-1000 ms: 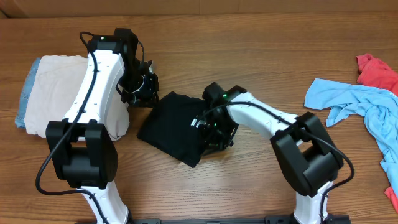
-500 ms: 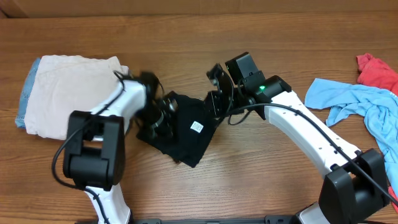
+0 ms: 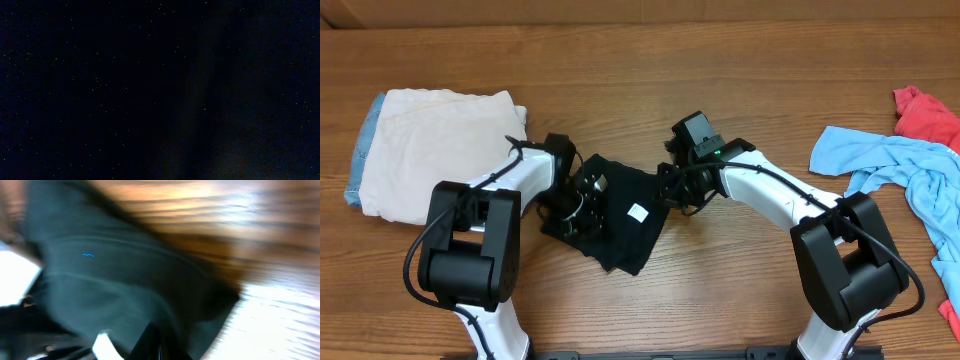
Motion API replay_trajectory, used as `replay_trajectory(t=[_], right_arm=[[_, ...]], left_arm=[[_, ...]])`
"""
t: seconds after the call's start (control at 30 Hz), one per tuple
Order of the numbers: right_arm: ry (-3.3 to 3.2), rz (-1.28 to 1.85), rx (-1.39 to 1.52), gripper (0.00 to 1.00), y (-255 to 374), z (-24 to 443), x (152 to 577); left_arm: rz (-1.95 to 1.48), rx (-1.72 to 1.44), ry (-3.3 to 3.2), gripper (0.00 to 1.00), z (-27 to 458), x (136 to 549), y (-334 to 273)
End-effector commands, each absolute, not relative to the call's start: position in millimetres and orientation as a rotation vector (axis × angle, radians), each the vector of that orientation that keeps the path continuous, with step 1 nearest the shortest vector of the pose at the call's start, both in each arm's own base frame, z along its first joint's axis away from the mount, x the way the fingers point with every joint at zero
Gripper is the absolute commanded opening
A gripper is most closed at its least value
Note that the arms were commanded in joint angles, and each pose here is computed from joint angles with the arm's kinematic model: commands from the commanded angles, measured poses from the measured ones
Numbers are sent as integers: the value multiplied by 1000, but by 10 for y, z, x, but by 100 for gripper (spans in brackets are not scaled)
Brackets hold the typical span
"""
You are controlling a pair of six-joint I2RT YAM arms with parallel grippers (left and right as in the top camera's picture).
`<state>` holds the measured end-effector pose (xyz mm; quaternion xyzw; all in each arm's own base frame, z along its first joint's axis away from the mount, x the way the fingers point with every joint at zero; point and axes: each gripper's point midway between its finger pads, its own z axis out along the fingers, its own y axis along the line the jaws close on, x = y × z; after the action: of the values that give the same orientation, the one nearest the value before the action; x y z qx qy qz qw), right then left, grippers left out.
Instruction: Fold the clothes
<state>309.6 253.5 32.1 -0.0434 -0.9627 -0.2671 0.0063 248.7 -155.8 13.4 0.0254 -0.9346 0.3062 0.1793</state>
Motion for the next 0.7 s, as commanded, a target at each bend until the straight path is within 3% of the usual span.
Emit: replay_trajectory(t=[0.0, 0.07, 0.1, 0.23, 0.33, 0.43, 0.67], right_arm=[[-3096, -644, -300, 4, 2233, 228, 3216], [-3081, -619, -341, 4, 2105, 219, 3227], [-3063, -591, -384, 4, 1956, 226, 3235], [-3041, -689, -266, 6, 1798, 380, 3231], [-2960, -1052, 135, 23, 2064, 734, 3119], [-2906, -1205, 267, 35, 2189, 997, 3005], [-2926, -1235, 307, 44, 2212, 1175, 2963]], left_arm=[[980, 44, -2674, 5, 438, 2799, -1625], [1003, -18, -2705, 8, 639, 2912, -1623], [1032, -92, -2755, 22, 881, 3055, -1601], [944, -130, -2912, 60, 1206, 3345, -1358], [893, -90, -2972, 80, 1323, 3464, -1169], [809, -11, -2999, 87, 1290, 3495, -941], [655, 133, -2958, 95, 835, 3319, -681]])
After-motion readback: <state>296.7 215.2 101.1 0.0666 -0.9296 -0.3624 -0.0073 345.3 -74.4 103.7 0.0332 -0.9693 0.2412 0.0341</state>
